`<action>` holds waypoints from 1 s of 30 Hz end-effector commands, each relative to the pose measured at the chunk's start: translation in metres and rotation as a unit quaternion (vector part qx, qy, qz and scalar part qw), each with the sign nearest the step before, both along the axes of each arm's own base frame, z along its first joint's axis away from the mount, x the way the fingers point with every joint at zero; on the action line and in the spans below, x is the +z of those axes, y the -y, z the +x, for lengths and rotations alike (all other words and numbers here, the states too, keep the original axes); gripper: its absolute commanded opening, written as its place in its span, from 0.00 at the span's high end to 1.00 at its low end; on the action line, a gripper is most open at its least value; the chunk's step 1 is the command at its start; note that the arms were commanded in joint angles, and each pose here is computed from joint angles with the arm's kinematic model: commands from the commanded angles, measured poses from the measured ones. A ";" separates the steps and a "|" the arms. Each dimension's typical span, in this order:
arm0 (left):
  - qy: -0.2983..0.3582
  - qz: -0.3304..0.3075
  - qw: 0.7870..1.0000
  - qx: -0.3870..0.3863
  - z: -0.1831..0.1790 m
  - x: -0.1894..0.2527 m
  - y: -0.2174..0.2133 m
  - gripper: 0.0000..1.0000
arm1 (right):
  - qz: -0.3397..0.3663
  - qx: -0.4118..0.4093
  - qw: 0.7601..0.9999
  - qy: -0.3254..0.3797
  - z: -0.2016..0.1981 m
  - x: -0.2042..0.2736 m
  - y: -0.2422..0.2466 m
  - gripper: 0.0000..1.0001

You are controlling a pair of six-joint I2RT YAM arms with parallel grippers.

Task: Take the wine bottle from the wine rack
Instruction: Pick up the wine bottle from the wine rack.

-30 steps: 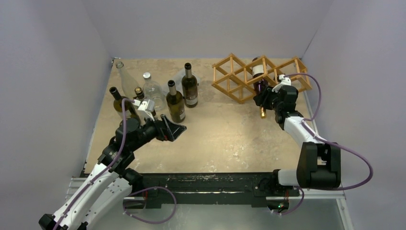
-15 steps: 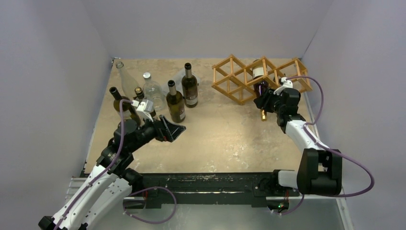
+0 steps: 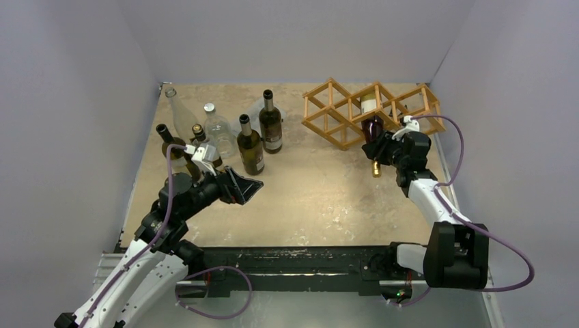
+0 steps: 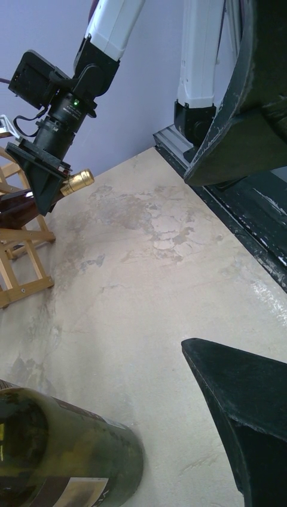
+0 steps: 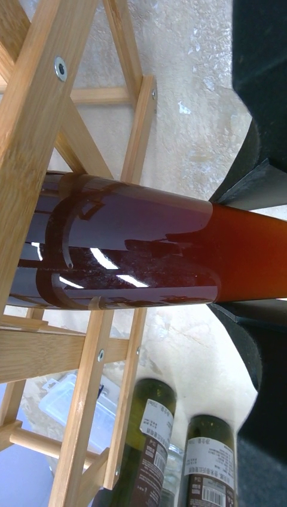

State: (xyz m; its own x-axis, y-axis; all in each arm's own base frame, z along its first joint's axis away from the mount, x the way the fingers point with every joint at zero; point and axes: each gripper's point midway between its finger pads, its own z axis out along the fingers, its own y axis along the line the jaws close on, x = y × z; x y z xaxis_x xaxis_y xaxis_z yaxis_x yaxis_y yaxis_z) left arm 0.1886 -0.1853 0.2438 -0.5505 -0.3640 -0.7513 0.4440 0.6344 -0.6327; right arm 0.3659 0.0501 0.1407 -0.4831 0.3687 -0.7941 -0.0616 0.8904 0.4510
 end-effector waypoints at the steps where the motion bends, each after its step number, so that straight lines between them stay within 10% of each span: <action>1: 0.008 -0.007 1.000 0.002 0.000 0.007 -0.002 0.00 | 0.010 0.045 0.991 0.124 0.012 0.067 -0.016 1.00; 30: 0.016 -0.014 1.000 -0.003 -0.005 0.012 -0.002 0.00 | 0.049 0.136 0.980 0.138 -0.016 0.047 -0.024 1.00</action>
State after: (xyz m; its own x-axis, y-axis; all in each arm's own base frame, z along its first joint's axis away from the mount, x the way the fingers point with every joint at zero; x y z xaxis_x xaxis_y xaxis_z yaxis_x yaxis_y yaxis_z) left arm 0.1841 -0.1829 0.2466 -0.5429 -0.3673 -0.7553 0.4513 0.6308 -0.6312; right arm 0.3460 0.0545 0.1377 -0.4788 0.4034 -0.7798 -0.1931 0.8181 0.5417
